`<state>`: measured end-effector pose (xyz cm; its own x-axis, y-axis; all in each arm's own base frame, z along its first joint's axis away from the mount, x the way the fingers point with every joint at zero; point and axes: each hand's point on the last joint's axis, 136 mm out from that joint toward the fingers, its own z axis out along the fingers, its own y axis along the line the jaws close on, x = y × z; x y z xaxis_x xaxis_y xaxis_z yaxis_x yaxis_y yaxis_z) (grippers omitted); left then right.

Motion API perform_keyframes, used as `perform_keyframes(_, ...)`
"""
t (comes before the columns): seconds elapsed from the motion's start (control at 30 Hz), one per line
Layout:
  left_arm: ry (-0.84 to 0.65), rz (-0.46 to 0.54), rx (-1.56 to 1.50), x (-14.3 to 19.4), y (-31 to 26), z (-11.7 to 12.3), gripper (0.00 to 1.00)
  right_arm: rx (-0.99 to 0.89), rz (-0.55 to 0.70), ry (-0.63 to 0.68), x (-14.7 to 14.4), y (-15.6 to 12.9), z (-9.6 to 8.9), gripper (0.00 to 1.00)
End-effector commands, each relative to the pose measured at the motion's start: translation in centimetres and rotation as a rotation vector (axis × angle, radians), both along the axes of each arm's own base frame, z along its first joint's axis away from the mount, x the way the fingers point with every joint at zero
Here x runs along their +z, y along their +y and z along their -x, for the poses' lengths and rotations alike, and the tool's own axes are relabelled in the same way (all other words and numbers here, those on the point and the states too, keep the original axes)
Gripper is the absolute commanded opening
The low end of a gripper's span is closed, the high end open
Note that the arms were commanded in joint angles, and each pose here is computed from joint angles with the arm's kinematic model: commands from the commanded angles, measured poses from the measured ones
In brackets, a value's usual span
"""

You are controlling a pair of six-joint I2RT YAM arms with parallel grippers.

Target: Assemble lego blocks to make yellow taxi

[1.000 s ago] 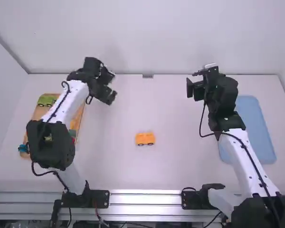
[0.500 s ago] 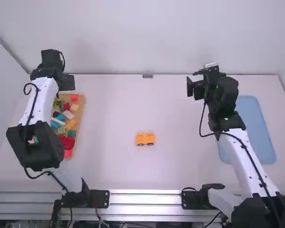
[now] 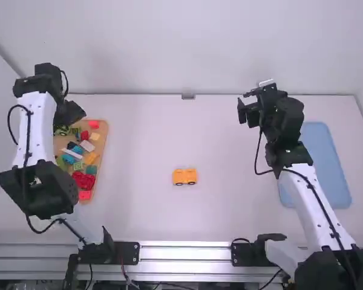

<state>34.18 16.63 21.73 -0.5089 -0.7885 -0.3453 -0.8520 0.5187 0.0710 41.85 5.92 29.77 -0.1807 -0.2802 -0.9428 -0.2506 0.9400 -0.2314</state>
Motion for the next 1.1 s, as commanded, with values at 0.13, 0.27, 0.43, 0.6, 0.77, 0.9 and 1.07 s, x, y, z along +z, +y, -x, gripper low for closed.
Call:
perform_keyframes(0.13,-0.064,-0.051,0.673,1.9,0.4,5.6,0.99,0.004,-0.001,-0.043,2.0,0.2,-0.3,0.99)
perform_keyframes(0.27,-0.044,-0.096,0.753,2.2,0.4,7.0,0.99,0.007,0.009,-0.044,2.0,0.2,-0.3,0.98)
perform_keyframes(0.43,-0.044,-0.149,0.764,2.6,1.4,7.5,0.99,0.008,0.009,-0.035,1.8,0.2,-0.2,0.99)
perform_keyframes(0.6,-0.047,-0.162,0.78,2.5,2.0,8.5,0.99,0.006,0.011,-0.02,1.4,0.2,-0.2,0.99)
perform_keyframes(0.77,-0.09,-0.179,0.83,2.2,3.9,10.4,0.99,0.01,0.03,-0.019,1.3,0.1,-0.1,0.98)
perform_keyframes(0.9,-0.137,-0.002,0.671,0.0,6.0,10.4,0.99,0.009,0.029,-0.027,1.5,0.2,-0.2,0.99)
perform_keyframes(1.07,-0.144,0.135,0.354,-3.7,8.0,10.1,0.99,0.009,0.029,-0.03,1.6,0.2,-0.2,0.99)
